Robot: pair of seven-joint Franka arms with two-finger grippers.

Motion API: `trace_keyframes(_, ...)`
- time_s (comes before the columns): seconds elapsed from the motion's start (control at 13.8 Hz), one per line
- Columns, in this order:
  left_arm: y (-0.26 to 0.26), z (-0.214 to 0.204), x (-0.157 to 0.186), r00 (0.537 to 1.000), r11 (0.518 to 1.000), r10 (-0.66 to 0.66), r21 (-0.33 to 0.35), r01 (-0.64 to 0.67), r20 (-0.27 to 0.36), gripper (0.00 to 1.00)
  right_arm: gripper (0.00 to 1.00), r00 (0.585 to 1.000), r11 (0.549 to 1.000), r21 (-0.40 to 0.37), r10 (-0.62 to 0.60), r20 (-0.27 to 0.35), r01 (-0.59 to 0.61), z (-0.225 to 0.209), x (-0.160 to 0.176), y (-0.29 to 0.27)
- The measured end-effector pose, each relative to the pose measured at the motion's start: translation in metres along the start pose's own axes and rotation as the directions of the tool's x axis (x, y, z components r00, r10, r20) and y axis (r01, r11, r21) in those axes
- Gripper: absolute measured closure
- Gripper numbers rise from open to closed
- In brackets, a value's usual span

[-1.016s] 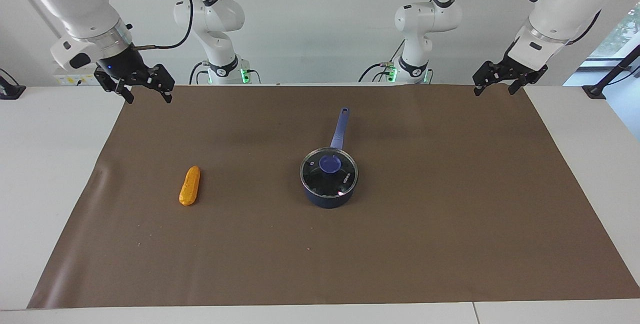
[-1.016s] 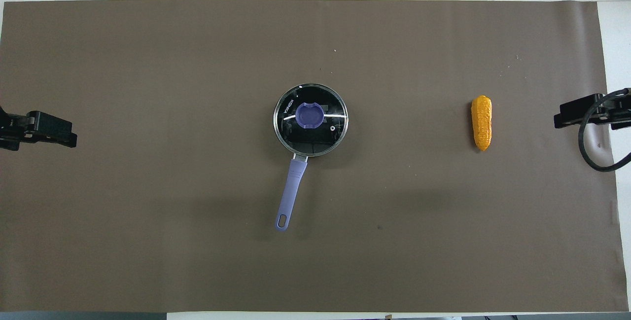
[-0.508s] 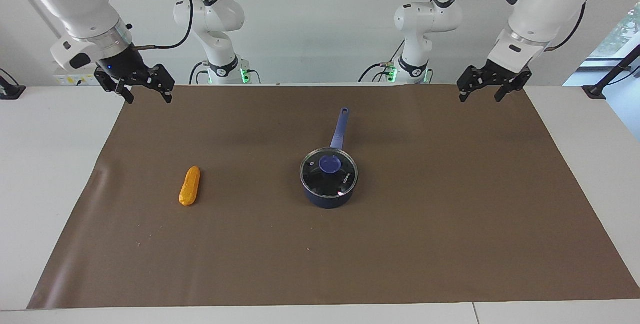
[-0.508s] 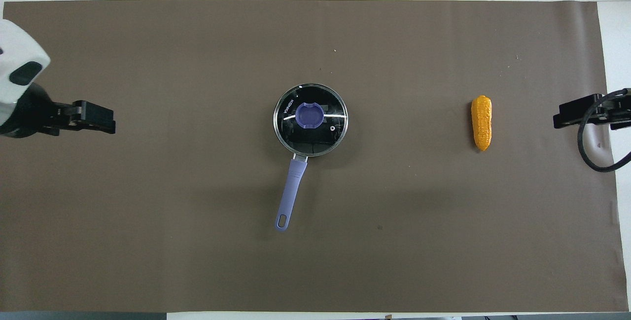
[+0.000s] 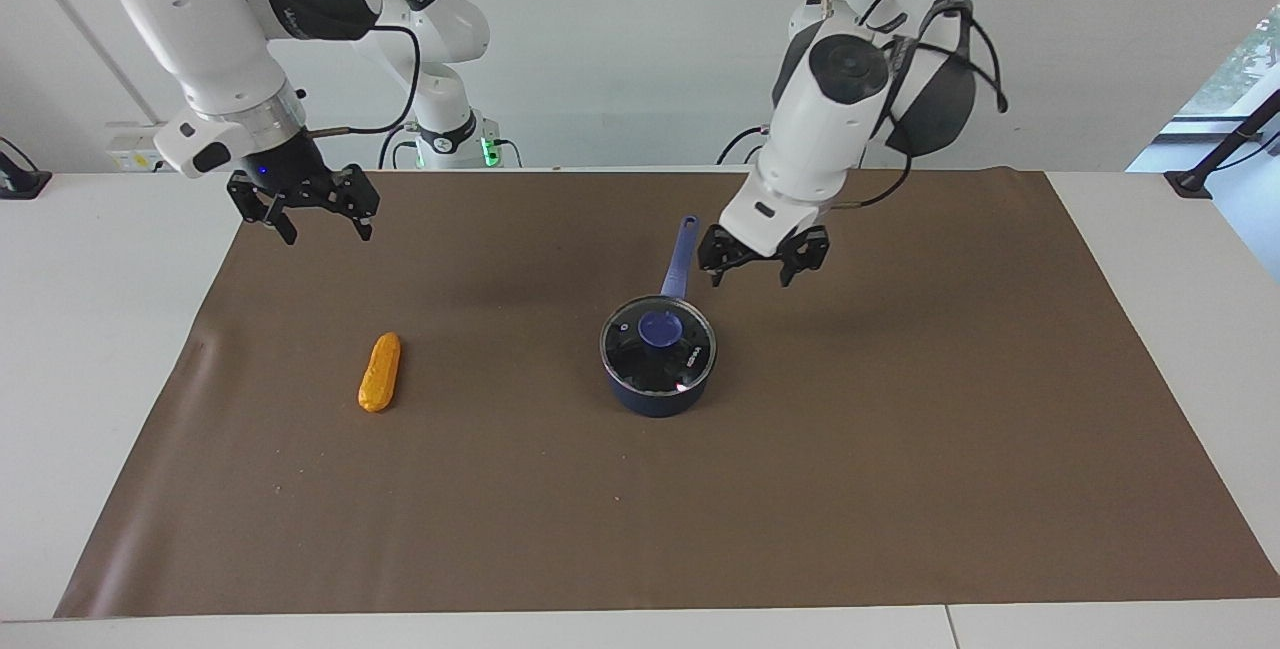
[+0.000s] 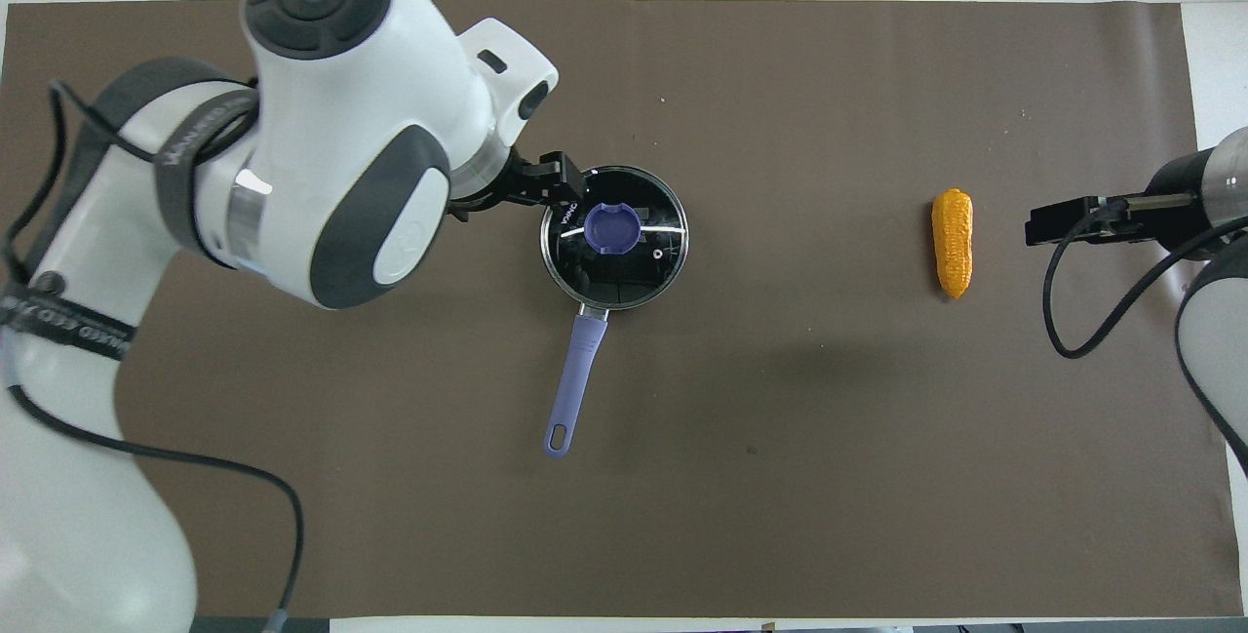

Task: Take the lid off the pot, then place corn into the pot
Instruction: 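Grasp the lid knob with the left gripper while the right gripper reaches the corn, then lift the lid with the left gripper while the right gripper lifts the corn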

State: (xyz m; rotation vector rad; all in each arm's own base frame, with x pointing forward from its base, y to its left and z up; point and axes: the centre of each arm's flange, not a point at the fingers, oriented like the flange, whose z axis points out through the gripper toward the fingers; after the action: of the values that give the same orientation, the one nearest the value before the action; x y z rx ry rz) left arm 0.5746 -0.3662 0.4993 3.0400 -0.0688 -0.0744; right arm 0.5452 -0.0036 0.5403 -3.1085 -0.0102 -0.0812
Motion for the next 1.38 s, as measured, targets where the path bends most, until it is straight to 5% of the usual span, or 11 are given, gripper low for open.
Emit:
trace_keyframes(0.58, 0.07, 0.07, -0.006, 0.996, 0.995, 0.09, 0.035, -0.09, -0.012, 0.0, 0.0, 0.999, 1.0, -0.008, 0.016, -0.027, -0.016, 0.202, 0.012, 0.01)
trace_keyframes(1.02, 0.068, 0.086, -0.003, 0.994, 0.992, 0.114, 0.052, -0.114, 0.001, 0.0, 0.04, 1.0, 1.0, -0.01, 0.025, -0.005, -0.025, 0.23, 0.013, 0.016)
trace_keyframes(1.38, 0.067, 0.103, -0.001, 0.99, 0.987, 0.138, 0.076, -0.139, 0.017, 0.0, 0.27, 1.0, 1.0, -0.01, 0.025, 0.005, -0.025, 0.235, 0.012, 0.017)
